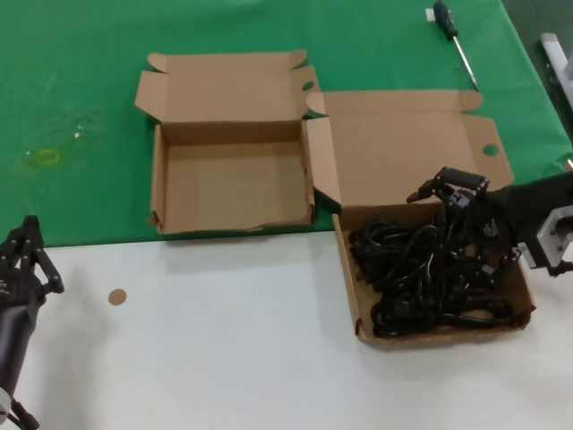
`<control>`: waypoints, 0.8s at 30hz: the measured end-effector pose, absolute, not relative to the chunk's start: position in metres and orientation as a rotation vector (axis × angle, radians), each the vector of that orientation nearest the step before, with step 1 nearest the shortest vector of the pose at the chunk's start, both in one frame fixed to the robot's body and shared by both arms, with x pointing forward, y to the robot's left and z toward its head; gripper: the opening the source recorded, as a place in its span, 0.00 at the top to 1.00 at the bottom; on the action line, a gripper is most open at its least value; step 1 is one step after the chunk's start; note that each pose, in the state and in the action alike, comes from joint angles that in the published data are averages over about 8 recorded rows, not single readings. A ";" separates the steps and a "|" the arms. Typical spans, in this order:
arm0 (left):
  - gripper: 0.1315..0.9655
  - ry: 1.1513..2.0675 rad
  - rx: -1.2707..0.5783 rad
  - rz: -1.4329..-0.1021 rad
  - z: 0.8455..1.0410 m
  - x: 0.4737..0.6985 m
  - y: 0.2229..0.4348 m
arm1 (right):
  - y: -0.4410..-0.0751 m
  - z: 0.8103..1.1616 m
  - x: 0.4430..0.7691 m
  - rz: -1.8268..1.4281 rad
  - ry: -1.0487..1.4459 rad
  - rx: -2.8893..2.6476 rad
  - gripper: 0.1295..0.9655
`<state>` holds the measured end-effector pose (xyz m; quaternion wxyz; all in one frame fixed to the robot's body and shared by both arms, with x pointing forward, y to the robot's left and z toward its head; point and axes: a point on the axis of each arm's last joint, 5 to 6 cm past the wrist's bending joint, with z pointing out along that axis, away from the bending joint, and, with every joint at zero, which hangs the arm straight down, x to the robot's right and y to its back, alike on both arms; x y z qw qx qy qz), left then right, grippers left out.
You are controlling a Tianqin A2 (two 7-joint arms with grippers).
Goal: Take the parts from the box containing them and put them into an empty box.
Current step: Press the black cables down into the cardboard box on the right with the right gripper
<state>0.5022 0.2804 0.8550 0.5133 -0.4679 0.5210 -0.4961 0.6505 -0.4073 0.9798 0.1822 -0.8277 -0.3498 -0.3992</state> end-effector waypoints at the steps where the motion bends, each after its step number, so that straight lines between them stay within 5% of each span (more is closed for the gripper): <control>1: 0.98 1.253 -1.125 -1.193 0.855 0.502 0.280 | -0.407 0.979 0.651 -1.126 -0.986 -2.336 0.03; 10: 0.98 1.253 -1.125 -1.193 0.855 0.502 0.280 | -0.404 0.976 0.653 -1.123 -0.968 -2.347 0.14; 24: 0.98 1.253 -1.125 -1.193 0.855 0.502 0.280 | -0.405 0.973 0.653 -1.081 -0.934 -2.376 0.50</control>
